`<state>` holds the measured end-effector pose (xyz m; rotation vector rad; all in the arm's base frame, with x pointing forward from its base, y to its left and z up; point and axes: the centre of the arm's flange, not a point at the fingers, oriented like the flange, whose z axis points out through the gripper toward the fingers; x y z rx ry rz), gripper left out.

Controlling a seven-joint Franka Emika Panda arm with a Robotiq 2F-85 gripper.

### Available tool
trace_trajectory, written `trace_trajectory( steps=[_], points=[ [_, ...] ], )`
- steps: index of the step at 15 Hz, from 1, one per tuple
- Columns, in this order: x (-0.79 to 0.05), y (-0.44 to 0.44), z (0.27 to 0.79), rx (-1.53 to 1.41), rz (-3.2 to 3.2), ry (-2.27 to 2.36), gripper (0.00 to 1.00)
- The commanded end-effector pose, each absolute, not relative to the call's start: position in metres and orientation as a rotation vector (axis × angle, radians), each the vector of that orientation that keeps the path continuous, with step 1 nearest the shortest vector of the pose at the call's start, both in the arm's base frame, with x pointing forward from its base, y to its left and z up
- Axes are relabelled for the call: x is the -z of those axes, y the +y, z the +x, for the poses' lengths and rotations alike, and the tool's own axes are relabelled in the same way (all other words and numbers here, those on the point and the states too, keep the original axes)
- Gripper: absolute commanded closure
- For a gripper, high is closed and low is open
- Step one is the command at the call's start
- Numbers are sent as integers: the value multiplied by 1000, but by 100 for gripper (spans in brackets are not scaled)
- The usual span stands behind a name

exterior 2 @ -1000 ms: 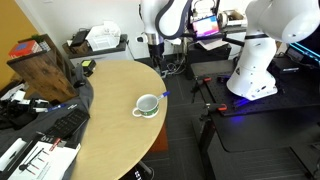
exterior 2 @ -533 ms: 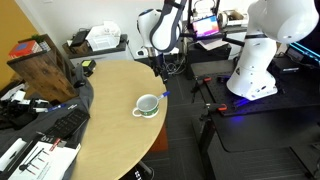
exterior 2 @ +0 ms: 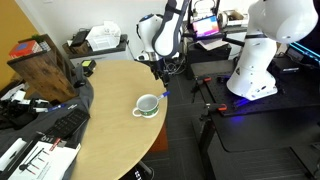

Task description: Pick up the pen from the table and put it in the mug cup.

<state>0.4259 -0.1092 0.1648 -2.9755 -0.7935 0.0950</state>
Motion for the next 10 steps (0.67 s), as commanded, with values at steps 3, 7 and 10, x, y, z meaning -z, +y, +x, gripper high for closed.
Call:
trace_trajectory(
  steps=[3, 7, 10],
  points=[
    [-110, -107, 417, 32, -3053, -835, 0],
    [-81, -107, 414, 140, -3115, -877, 0],
    [-64, -100, 418, 110, -3108, -888, 0]
  ],
)
